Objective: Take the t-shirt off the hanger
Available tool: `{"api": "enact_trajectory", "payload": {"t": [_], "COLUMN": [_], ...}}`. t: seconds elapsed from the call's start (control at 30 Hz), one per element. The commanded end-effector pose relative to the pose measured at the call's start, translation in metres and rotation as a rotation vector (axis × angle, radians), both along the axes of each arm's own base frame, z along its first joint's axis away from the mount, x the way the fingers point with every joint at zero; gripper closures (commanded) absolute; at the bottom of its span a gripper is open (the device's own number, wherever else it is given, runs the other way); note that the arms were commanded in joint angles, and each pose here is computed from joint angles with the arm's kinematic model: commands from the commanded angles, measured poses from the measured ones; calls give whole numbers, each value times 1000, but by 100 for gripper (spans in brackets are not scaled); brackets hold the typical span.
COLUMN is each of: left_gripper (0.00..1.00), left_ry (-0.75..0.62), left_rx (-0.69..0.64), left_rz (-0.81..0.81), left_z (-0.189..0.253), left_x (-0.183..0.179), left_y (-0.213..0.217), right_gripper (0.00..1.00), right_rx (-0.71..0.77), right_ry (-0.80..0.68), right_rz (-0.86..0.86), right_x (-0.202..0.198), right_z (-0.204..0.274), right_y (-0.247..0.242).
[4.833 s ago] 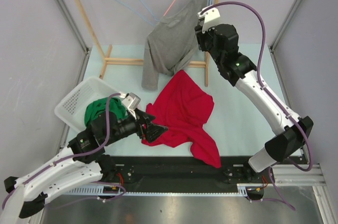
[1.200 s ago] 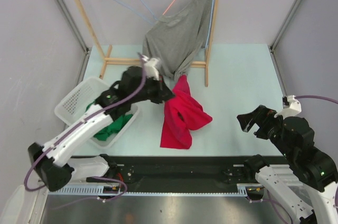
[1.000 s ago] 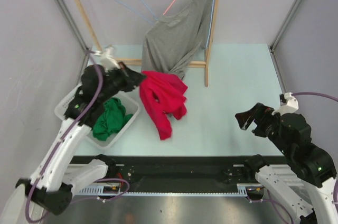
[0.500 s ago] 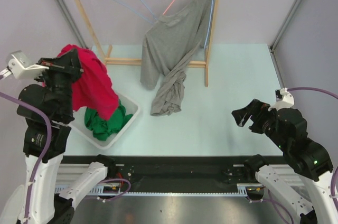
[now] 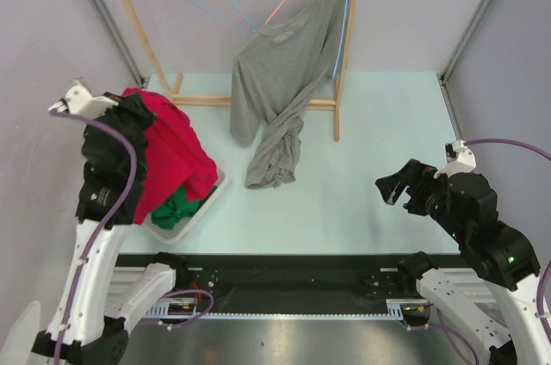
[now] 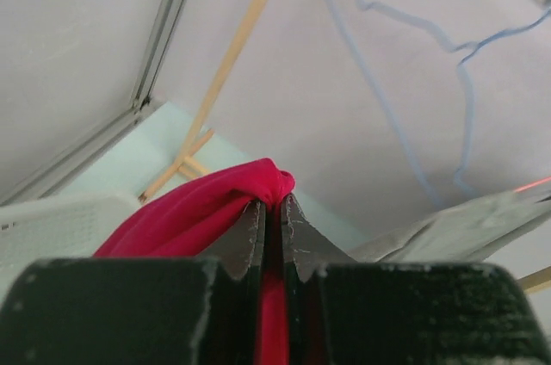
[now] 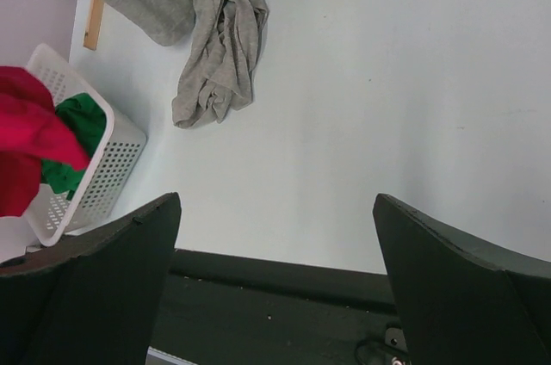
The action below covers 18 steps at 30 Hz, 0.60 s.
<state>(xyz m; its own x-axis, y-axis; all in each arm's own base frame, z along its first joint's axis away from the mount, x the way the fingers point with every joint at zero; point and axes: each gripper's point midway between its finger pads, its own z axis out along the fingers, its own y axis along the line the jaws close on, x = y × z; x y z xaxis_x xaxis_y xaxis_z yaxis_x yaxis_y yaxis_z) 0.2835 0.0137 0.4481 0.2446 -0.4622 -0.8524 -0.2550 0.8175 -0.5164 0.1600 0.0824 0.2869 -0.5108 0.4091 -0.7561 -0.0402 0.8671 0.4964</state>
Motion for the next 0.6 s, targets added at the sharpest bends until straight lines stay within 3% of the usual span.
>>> {"api": "enact_trajectory", "payload": {"t": [0.0, 0.1, 0.4, 0.57], "left_gripper": [100, 99, 99, 85], "left_ry": [53, 109, 299, 503], "left_rx": [-37, -81, -232, -461], "left_rz": [-21, -21, 208, 316], "left_z": [-35, -62, -157, -238], "left_x": [28, 39, 27, 16], "left_y": [7, 21, 102, 123], "right_gripper": [0, 0, 0, 1], "right_rx": [-10, -14, -1, 18], "right_ry": [-27, -27, -19, -8], "right_rz": [19, 22, 52, 66], "right_x": [6, 7, 12, 13], "right_z": [4, 4, -1, -2], "right_y": [4, 5, 13, 19]}}
